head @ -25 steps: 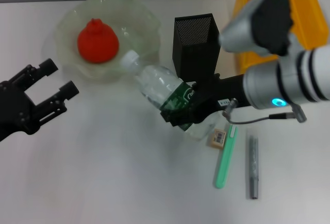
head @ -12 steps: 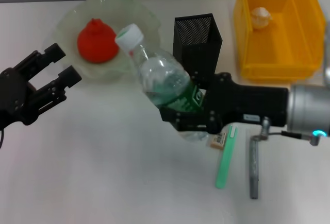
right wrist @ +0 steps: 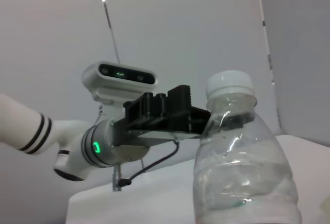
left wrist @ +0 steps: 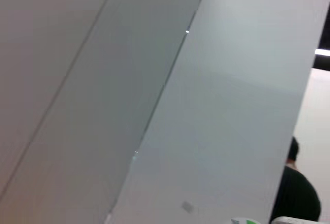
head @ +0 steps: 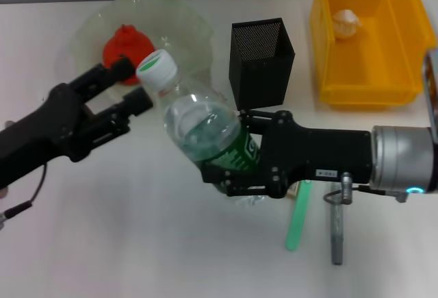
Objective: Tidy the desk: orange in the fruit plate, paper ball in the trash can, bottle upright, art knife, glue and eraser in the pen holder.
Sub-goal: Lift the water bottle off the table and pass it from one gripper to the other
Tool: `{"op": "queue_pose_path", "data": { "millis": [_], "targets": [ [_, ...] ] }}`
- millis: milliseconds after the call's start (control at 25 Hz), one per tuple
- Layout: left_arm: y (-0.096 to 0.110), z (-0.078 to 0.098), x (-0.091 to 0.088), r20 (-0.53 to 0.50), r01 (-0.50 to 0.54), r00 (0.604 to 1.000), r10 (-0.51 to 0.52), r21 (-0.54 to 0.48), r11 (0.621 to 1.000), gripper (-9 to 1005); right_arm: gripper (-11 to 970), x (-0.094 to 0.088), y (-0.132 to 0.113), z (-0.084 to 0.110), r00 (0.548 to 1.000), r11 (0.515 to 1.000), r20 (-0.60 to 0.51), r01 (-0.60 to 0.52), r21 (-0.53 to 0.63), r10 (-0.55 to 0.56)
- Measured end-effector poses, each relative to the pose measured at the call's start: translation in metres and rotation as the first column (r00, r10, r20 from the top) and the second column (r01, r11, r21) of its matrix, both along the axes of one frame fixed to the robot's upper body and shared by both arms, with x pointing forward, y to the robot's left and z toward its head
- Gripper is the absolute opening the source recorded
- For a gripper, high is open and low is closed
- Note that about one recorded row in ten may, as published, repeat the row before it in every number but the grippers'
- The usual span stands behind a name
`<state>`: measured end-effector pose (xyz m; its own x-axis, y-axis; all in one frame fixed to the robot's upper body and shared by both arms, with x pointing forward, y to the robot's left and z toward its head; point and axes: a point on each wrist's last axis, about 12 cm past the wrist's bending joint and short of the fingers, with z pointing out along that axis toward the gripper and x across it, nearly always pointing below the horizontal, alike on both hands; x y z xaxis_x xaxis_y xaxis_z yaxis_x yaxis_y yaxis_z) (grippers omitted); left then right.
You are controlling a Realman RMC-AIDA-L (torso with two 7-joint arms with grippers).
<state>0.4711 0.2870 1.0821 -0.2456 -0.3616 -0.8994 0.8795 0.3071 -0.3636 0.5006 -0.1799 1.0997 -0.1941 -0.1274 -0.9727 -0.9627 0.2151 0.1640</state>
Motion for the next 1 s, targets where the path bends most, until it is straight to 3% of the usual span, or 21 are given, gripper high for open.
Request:
{"op": "queue_pose_path", "data": {
  "millis": [440,1000],
  "targets": [
    [-0.016,0.001,0.004,-0.015,0.065,0.998,-0.066,-0.049,0.997,622,754,0.006,0.022,0.0,0.997,0.997,-0.009,-0.082,-0.006,0.082],
    [-0.018,0.004,0.006,0.0,0.077,0.997,-0.078,-0.065,0.995,605,754,0.006,0.025,0.003,0.994,0.994,-0.007,-0.107,0.014,0.107]
  ]
}}
